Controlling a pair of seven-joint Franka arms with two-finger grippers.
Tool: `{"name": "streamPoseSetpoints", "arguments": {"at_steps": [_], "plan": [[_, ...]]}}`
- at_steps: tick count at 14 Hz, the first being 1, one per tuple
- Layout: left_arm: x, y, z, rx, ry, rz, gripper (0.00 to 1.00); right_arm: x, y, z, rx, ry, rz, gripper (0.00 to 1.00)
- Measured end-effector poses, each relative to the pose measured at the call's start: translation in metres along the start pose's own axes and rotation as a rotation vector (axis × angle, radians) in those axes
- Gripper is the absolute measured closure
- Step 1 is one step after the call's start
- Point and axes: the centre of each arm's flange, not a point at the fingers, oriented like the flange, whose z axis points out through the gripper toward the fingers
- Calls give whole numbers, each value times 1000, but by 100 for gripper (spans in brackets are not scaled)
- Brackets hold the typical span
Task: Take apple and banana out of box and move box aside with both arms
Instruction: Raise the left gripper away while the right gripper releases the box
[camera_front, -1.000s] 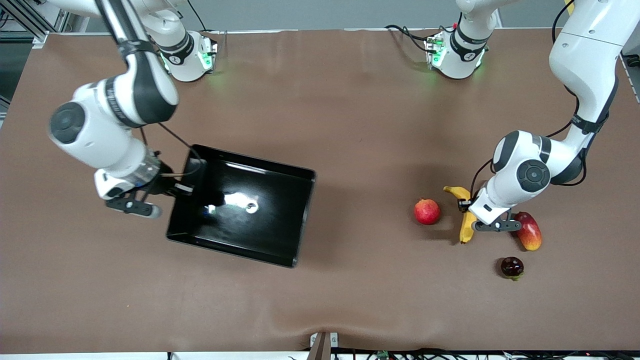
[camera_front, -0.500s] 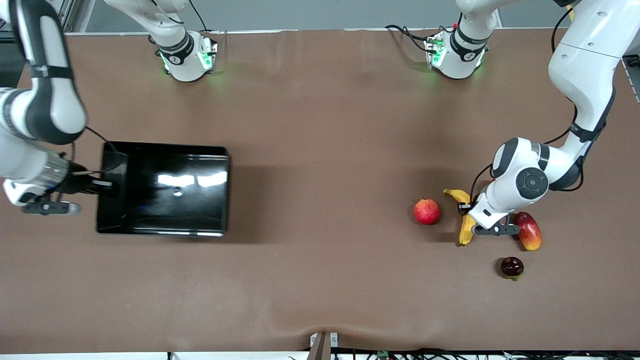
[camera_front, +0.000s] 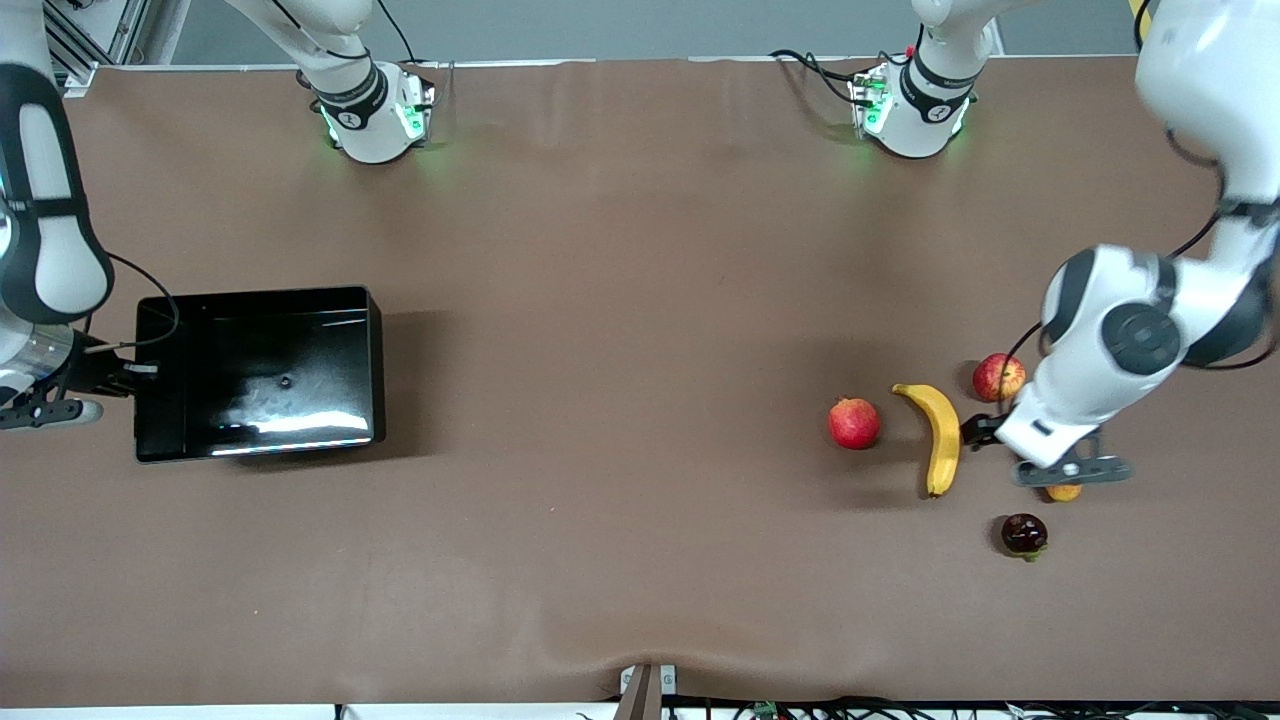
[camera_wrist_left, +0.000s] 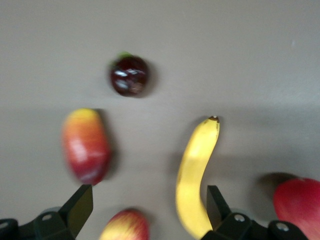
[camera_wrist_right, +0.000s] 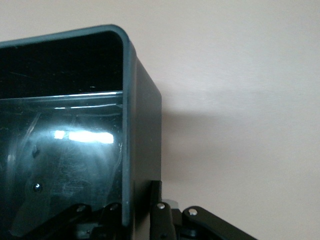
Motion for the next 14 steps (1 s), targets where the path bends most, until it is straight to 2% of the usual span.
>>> {"name": "streamPoseSetpoints", "arguments": {"at_steps": [2,5,9,12,13,14], "plan": [[4,-5,-80,20,-12,-38,0,-9,26,26,-9,21,-8,92],[7,-20,-164,30,12,-84,0,-11,35,44,38,56,48,92],[-22,-14,-235,-78,-5,-125,0,-13,38,46,101,102,140,92],[-56,-8,-281,-102,-24,-119,0,-25,50,49,116,108,179,92],[-63,-6,-291,-107,-21,-111,0,-32,56,50,126,116,185,88],[-67,-5,-297,-108,-17,-106,0,-35,60,50,135,129,184,77]]}}
